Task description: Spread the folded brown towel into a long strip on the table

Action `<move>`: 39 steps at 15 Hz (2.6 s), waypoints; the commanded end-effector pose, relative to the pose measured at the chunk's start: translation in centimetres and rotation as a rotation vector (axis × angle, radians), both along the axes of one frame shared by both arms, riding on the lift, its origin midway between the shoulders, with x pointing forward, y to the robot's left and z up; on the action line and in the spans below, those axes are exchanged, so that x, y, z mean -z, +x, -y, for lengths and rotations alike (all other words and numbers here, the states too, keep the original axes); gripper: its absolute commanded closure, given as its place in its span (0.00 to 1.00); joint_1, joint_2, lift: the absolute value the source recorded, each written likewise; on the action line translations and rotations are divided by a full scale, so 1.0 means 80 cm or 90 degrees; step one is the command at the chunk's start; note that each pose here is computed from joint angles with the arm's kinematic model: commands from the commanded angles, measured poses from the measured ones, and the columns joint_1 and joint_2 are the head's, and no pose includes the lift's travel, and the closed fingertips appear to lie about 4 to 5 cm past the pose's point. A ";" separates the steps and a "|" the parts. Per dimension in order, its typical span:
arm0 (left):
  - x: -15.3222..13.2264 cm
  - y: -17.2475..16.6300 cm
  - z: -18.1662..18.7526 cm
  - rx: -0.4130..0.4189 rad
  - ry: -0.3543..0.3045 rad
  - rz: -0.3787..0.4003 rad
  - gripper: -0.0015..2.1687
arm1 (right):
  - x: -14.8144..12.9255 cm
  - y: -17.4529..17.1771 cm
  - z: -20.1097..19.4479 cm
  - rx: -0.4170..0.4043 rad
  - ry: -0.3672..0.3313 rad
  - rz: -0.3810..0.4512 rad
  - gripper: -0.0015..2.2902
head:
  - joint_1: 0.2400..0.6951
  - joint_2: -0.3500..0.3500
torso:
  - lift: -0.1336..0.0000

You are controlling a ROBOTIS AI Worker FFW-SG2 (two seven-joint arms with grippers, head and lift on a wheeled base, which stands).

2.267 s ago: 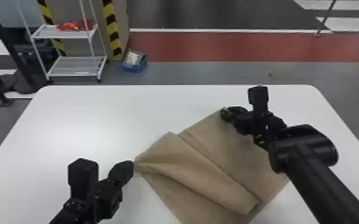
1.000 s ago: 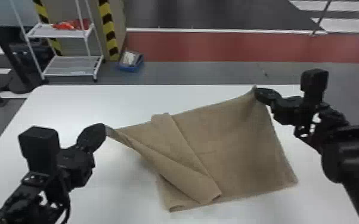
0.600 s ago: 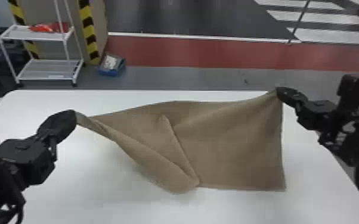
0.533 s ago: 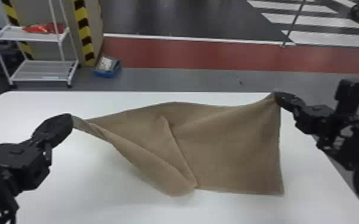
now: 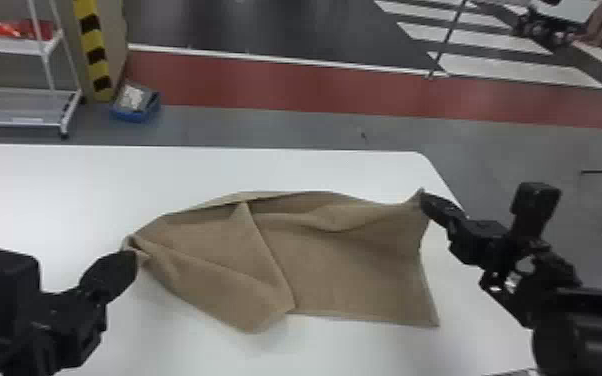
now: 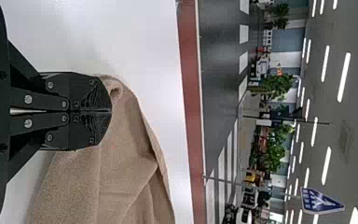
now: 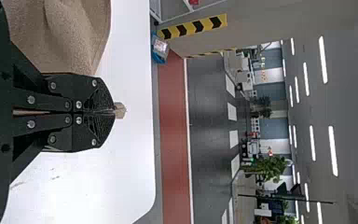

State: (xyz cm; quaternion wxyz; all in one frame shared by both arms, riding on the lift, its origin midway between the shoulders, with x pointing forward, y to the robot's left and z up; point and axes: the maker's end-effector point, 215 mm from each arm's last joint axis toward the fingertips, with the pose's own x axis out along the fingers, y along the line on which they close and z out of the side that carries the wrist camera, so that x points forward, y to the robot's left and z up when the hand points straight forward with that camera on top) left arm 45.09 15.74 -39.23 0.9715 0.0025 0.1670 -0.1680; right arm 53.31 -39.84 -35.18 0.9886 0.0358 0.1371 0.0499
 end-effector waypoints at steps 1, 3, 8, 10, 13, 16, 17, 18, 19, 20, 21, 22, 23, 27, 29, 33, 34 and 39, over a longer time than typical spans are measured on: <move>0.029 0.005 -0.001 -0.006 0.009 0.005 0.63 | 0.005 -0.015 0.026 0.024 0.005 -0.006 0.65 | 1.00 0.13 | 0.08; 0.043 0.014 -0.012 -0.019 0.025 0.003 0.58 | 0.005 -0.020 0.045 0.041 0.004 -0.010 0.65 | 1.00 0.10 | 0.08; 0.032 0.016 -0.063 -0.102 0.054 0.028 0.20 | 0.015 -0.026 0.052 0.047 0.002 -0.022 0.65 | 1.00 0.09 | 0.08; 0.014 0.006 -0.070 -0.150 0.030 0.034 0.17 | 0.019 -0.025 0.050 0.045 -0.004 -0.026 0.65 | 1.00 0.13 | 0.08; -0.010 0.000 -0.057 -0.195 -0.051 0.024 0.17 | 0.029 -0.020 0.041 0.040 -0.001 -0.035 0.65 | 1.00 0.15 | 0.08; 0.007 0.032 -0.035 -0.201 -0.056 -0.018 0.17 | 0.032 -0.019 0.032 0.036 0.003 -0.033 0.65 | 1.00 0.14 | 0.08; 0.010 0.046 -0.036 -0.205 -0.051 -0.017 0.17 | 0.032 -0.018 0.031 0.034 0.003 -0.032 0.65 | 1.00 0.14 | 0.08; 0.015 0.060 -0.034 -0.206 -0.046 -0.020 0.17 | 0.034 -0.020 0.030 0.032 0.002 -0.034 0.65 | 1.00 0.13 | 0.08; 0.019 0.072 -0.039 -0.211 -0.039 -0.020 0.17 | 0.035 -0.022 0.030 0.031 0.001 -0.035 0.65 | 1.00 0.13 | 0.08; 0.025 0.081 -0.044 -0.215 -0.028 -0.021 0.17 | 0.036 -0.024 0.031 0.031 0.002 -0.036 0.65 | 1.00 0.14 | 0.08; 0.033 0.087 -0.052 -0.220 -0.012 -0.023 0.17 | 0.034 -0.025 0.032 0.030 0.004 -0.034 0.65 | 1.00 0.14 | 0.08; 0.039 0.088 -0.059 -0.225 -0.002 -0.025 0.18 | 0.033 -0.026 0.032 0.028 0.003 -0.032 0.65 | 1.00 0.15 | 0.08; 0.043 0.088 -0.069 -0.231 0.005 -0.028 0.18 | 0.032 -0.025 0.032 0.027 0.003 -0.030 0.65 | 1.00 0.16 | 0.08; 0.078 0.067 -0.096 -0.244 0.029 -0.071 0.19 | 0.032 -0.022 0.029 0.025 0.001 -0.027 0.65 | 1.00 0.18 | 0.08; 0.080 0.064 -0.113 -0.258 0.030 -0.074 0.19 | 0.029 -0.018 0.025 0.021 -0.003 -0.023 0.65 | 1.00 0.20 | 0.08; 0.080 0.062 -0.129 -0.267 0.031 -0.074 0.19 | 0.031 -0.017 0.023 0.018 -0.002 -0.025 0.65 | 1.00 0.25 | 0.08; 0.082 0.063 -0.130 -0.268 0.031 -0.074 0.19 | 0.031 -0.017 0.022 0.017 -0.002 -0.025 0.65 | 1.00 0.25 | 0.08; 0.083 0.064 -0.114 -0.249 0.024 -0.073 0.19 | 0.033 -0.019 0.024 0.017 -0.002 -0.027 0.65 | 1.00 0.25 | 0.08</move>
